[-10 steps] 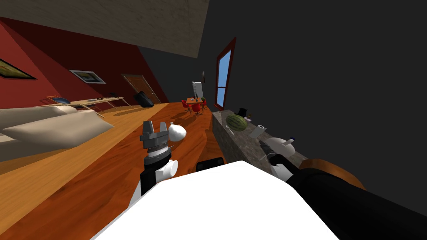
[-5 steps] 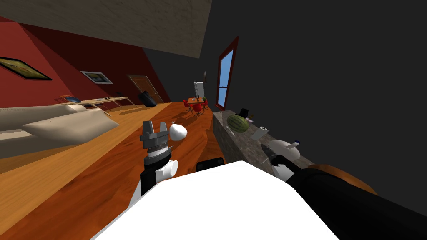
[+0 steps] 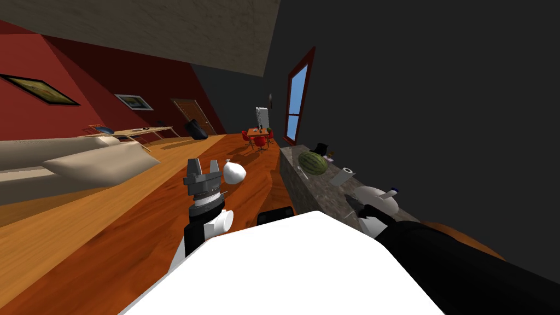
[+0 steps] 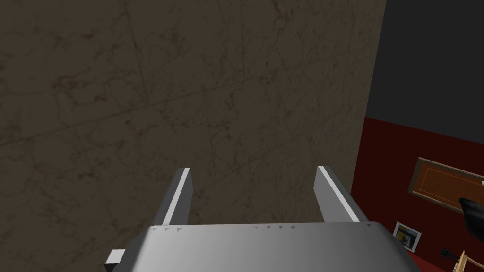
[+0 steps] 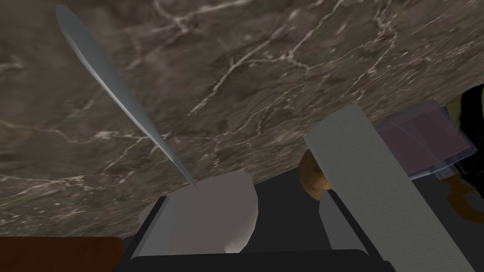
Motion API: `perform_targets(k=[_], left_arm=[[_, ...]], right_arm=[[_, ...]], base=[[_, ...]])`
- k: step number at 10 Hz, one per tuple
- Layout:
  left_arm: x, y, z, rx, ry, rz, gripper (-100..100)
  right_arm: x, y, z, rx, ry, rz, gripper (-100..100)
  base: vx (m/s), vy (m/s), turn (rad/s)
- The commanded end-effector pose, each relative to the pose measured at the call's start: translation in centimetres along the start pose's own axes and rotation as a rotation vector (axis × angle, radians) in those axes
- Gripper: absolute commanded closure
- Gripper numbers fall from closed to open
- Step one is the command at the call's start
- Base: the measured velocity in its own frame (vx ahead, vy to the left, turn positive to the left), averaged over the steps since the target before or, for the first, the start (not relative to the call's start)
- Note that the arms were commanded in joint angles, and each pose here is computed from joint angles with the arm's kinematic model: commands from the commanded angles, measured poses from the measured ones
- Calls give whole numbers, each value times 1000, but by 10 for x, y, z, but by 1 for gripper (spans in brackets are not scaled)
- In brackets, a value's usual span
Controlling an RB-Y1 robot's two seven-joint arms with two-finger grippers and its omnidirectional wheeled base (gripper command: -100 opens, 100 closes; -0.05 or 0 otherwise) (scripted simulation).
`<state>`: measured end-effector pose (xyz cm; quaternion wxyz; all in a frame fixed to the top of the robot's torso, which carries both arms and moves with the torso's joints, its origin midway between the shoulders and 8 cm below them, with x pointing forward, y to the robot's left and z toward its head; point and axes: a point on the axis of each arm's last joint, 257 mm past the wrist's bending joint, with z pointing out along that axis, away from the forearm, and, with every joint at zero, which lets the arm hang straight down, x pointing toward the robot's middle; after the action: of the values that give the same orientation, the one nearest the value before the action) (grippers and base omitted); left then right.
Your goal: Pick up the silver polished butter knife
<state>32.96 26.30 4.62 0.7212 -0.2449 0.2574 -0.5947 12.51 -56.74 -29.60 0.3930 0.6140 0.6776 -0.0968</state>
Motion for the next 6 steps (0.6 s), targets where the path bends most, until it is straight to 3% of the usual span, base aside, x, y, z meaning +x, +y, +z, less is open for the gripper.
perform_targets(k=[1,6], left_arm=[[0,0,0,0,0,0,0],[0,0,0,0,0,0,0]], right_arm=[[4,-10,0,42,16,-9,-100],[11,-35,-2,141,60,-42,-100]], base=[[16,-24,41],[13,-19,27]])
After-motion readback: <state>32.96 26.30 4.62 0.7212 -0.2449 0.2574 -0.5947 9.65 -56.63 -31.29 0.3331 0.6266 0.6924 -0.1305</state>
